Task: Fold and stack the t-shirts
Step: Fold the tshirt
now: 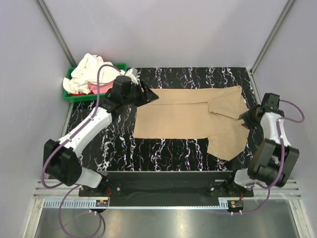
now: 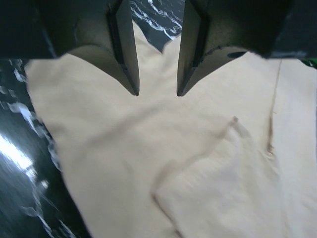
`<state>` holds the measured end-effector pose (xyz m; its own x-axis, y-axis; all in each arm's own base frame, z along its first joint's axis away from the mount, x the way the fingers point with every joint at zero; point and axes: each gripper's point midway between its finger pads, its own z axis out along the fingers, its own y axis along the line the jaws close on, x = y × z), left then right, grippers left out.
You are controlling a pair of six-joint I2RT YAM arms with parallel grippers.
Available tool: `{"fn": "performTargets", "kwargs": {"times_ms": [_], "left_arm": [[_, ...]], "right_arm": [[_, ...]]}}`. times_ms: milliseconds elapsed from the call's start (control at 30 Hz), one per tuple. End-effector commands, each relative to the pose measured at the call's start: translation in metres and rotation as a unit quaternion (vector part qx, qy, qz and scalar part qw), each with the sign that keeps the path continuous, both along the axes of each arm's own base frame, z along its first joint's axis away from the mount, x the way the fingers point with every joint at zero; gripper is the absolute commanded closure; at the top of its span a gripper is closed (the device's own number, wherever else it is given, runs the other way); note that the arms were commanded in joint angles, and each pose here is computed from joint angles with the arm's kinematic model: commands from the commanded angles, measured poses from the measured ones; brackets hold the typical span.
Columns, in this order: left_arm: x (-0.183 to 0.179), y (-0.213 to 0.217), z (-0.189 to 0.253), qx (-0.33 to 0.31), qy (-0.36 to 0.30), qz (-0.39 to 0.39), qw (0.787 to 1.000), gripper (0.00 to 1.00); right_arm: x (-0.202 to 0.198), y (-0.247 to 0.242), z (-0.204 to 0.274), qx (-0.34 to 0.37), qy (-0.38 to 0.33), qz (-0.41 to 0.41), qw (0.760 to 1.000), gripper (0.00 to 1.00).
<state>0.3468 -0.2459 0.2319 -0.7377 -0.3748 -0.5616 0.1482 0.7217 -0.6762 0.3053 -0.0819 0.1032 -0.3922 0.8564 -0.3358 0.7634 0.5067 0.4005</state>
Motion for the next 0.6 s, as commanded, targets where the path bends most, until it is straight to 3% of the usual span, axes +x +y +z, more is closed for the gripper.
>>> {"fn": "performTargets", "kwargs": {"times_ms": [0, 167, 233, 300, 333, 367, 433, 567], "left_arm": [[0.024, -0.055, 0.033, -0.067, -0.041, -0.053, 0.996, 0.46], [0.064, -0.121, 0.006, -0.112, -0.048, -0.086, 0.989, 0.47], [0.075, -0.148, 0.018, -0.153, -0.083, -0.105, 0.979, 0.47], [0.088, -0.171, -0.011, -0.157, -0.075, -0.116, 0.978, 0.47], [0.093, -0.185, -0.042, -0.149, -0.056, -0.122, 0.98, 0.48], [0.101, -0.193, -0.036, -0.154, -0.062, -0.122, 0.979, 0.48], [0.108, -0.198, -0.076, -0.132, -0.021, -0.114, 0.984, 0.5], [0.115, -0.179, -0.128, -0.053, 0.024, -0.074, 0.996, 0.5]], "right_arm": [[0.07, -0.006, 0.025, 0.002, -0.082, 0.088, 0.993, 0.57], [0.106, -0.024, 0.008, -0.016, -0.068, 0.129, 0.989, 0.57], [0.112, -0.029, -0.002, -0.025, -0.058, 0.144, 0.988, 0.57], [0.127, -0.012, -0.007, 0.017, -0.084, 0.19, 0.978, 0.56], [0.138, 0.001, -0.004, 0.027, -0.107, 0.209, 0.972, 0.56], [0.144, 0.011, -0.009, 0.038, -0.108, 0.221, 0.969, 0.56], [0.151, 0.026, -0.011, 0.033, -0.105, 0.237, 0.965, 0.56], [0.151, 0.019, -0.012, 0.021, -0.089, 0.215, 0.972, 0.56]]}}
